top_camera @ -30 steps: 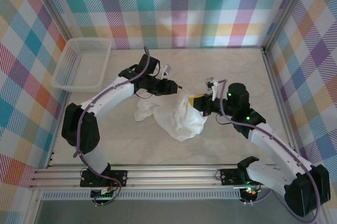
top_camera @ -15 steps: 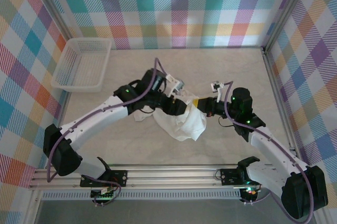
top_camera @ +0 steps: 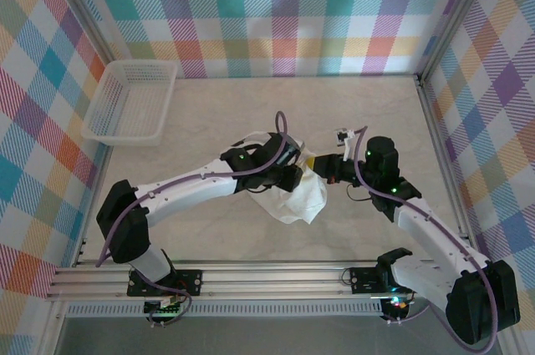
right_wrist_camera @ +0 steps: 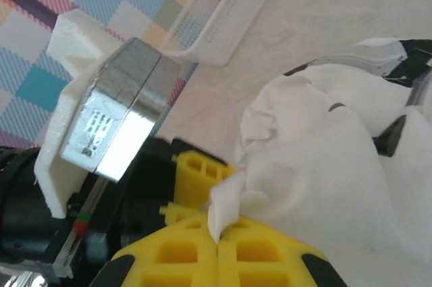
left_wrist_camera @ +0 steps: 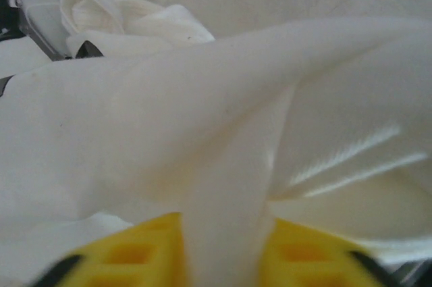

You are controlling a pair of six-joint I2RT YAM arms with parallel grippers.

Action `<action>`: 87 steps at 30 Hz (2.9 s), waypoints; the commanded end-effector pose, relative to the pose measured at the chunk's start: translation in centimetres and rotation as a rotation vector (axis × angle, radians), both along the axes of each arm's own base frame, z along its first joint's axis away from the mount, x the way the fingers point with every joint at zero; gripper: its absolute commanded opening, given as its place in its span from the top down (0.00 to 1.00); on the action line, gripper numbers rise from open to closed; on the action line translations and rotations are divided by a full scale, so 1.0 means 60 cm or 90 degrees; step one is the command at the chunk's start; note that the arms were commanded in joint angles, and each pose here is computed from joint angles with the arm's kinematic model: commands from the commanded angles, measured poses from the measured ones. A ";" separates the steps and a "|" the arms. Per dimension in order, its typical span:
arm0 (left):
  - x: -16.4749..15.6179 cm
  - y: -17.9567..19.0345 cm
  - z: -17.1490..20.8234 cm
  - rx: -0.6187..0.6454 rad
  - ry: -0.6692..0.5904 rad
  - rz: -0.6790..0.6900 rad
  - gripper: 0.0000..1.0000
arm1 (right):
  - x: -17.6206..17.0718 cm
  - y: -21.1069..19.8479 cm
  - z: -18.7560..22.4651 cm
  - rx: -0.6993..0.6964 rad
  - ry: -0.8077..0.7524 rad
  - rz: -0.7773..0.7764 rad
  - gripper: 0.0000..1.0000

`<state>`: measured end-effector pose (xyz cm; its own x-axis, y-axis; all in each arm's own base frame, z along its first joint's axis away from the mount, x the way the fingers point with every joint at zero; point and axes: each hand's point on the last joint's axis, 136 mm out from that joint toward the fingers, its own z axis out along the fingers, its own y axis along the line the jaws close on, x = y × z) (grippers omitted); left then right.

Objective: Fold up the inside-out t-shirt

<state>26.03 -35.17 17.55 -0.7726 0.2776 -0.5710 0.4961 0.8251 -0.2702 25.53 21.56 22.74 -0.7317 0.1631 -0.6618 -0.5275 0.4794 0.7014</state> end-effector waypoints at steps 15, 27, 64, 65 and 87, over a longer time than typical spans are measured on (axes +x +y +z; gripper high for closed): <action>-0.012 -0.051 0.204 -0.490 0.212 -0.132 1.00 | 0.103 -0.108 -0.060 -0.032 0.180 -0.087 0.58; 0.002 -0.063 0.196 -0.474 0.220 -0.127 1.00 | 0.003 -0.096 0.028 -0.098 -0.136 -0.207 0.58; 0.027 0.080 0.075 -0.057 0.018 -0.176 0.31 | -0.025 0.044 0.098 0.012 0.047 0.102 1.00; 0.028 0.075 0.066 -0.040 0.017 -0.180 0.28 | -0.024 0.045 0.099 0.014 0.047 0.102 1.00; 0.100 0.110 0.280 -0.241 -0.008 -0.073 1.00 | 0.044 -0.111 0.084 -0.351 0.001 -0.182 1.00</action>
